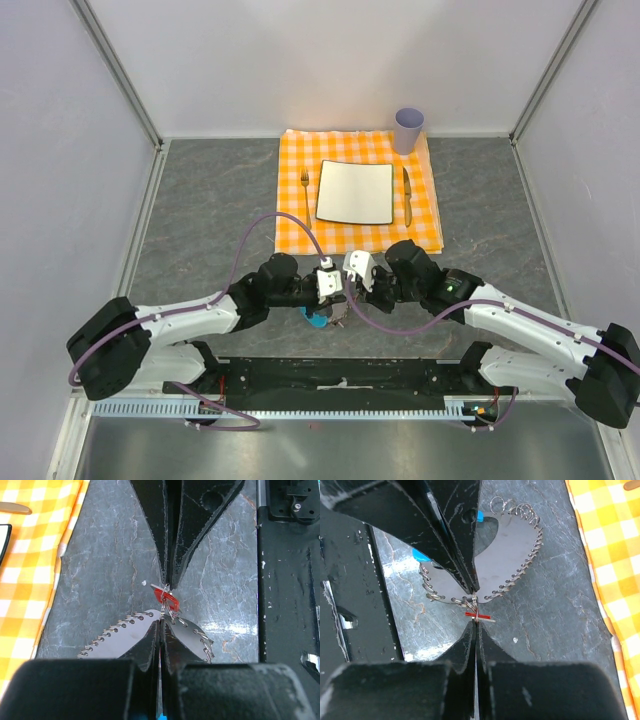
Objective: Put the keys on the keyring
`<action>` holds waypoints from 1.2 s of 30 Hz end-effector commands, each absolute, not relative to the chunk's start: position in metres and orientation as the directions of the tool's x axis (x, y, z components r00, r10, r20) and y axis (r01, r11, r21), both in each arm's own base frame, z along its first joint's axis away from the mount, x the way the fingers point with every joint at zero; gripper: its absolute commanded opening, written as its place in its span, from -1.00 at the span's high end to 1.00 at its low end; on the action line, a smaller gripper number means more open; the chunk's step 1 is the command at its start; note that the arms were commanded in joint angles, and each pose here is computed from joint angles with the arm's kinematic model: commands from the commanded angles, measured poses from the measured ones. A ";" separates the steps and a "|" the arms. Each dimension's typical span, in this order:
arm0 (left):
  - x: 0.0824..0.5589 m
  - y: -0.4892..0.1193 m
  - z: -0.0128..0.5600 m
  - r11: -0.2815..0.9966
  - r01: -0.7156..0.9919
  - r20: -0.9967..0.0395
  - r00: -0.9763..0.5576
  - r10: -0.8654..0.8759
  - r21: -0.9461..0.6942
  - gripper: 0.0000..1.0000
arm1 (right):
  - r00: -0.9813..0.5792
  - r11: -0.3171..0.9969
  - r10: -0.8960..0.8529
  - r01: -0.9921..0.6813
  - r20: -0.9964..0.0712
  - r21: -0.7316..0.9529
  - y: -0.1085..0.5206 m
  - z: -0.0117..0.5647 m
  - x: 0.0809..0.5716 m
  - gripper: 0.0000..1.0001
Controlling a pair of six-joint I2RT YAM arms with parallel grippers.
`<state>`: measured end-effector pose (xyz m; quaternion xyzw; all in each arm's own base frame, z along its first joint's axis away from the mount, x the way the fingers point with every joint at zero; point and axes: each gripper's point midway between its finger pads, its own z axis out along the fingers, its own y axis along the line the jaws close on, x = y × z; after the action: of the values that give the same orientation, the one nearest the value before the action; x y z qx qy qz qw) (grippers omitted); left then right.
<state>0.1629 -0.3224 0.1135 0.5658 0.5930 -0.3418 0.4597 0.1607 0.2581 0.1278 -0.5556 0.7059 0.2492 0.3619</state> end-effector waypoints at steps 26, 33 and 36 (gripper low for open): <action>0.185 -0.327 0.142 0.230 0.959 -0.949 0.088 0.304 0.163 0.96 | -0.097 0.287 -0.588 -0.953 -0.803 -0.095 0.258 0.144 0.165 1.00; 0.174 -0.330 0.109 0.239 0.970 -0.890 -0.146 0.431 -0.043 0.81 | -0.239 0.569 -0.548 -0.808 -0.801 -0.149 0.226 0.148 0.198 1.00; 0.163 -0.331 0.096 0.265 0.956 -0.849 -0.242 0.471 -0.126 0.61 | -0.285 0.673 -0.491 -0.724 -0.823 -0.150 0.217 0.153 0.212 1.00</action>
<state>0.1746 -0.3269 0.1018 0.5336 0.6608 -0.3297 0.4122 0.1882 0.2331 0.1419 -0.4713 0.7594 0.1713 0.4146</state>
